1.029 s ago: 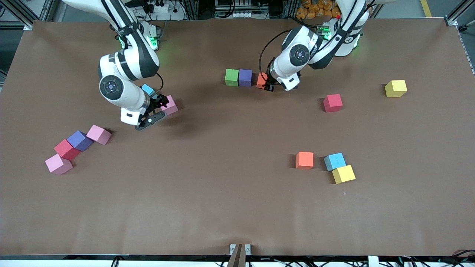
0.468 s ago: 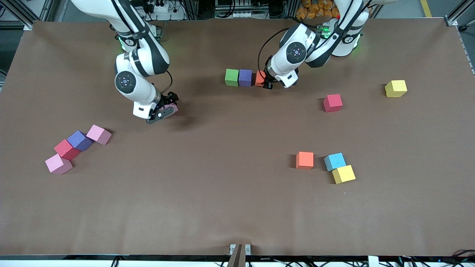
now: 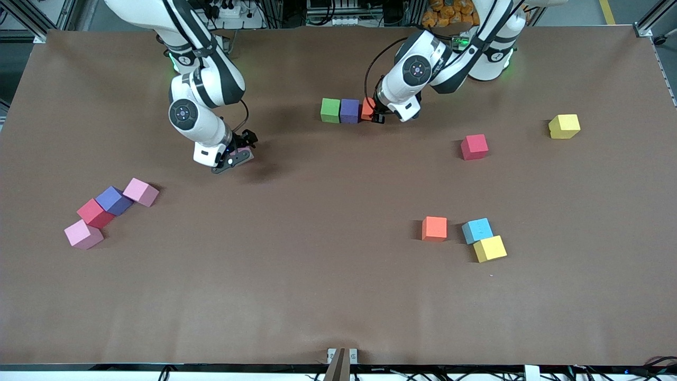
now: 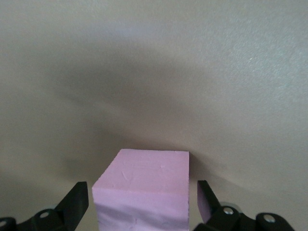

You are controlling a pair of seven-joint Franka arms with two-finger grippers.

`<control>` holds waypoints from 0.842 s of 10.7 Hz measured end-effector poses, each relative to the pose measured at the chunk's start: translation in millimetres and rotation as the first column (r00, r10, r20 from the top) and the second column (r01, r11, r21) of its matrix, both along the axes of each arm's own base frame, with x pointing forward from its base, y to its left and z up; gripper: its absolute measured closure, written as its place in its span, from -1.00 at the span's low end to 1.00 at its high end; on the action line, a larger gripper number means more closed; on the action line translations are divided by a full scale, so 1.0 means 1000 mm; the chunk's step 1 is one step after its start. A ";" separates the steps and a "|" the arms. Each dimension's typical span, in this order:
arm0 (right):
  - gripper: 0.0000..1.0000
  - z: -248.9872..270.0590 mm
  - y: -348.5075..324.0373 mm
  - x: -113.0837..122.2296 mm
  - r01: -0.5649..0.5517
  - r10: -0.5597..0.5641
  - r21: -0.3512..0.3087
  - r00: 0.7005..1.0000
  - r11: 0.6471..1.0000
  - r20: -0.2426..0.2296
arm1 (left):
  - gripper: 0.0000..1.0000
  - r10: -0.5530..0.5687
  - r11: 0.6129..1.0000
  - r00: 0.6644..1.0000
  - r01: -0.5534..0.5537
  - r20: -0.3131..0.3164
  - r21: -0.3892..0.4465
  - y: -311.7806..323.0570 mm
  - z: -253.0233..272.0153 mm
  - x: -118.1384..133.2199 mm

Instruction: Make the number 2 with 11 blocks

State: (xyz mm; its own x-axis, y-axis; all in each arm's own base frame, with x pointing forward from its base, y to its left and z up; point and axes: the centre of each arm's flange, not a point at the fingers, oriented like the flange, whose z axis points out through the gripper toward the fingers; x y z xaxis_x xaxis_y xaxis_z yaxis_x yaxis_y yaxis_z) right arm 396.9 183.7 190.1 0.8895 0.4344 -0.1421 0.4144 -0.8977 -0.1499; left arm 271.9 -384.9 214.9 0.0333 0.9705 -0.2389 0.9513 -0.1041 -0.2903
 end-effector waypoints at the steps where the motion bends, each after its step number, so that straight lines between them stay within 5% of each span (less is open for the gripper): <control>1: -0.99 -0.002 0.000 -0.001 0.000 0.000 -0.001 1.000 1.000 -0.001 | -0.08 0.001 1.000 1.000 -0.001 -0.001 -0.001 0.000 -0.001 0.000; 4: -0.30 -0.002 0.000 0.000 0.001 -0.001 0.000 1.000 1.000 0.003 | -0.08 0.007 1.000 1.000 -0.007 -0.002 -0.003 0.001 -0.003 0.001; 9: -0.28 0.023 0.022 0.027 -0.017 0.013 0.036 0.996 0.999 0.087 | -0.08 0.010 1.000 1.000 -0.010 -0.011 0.002 0.002 -0.009 0.001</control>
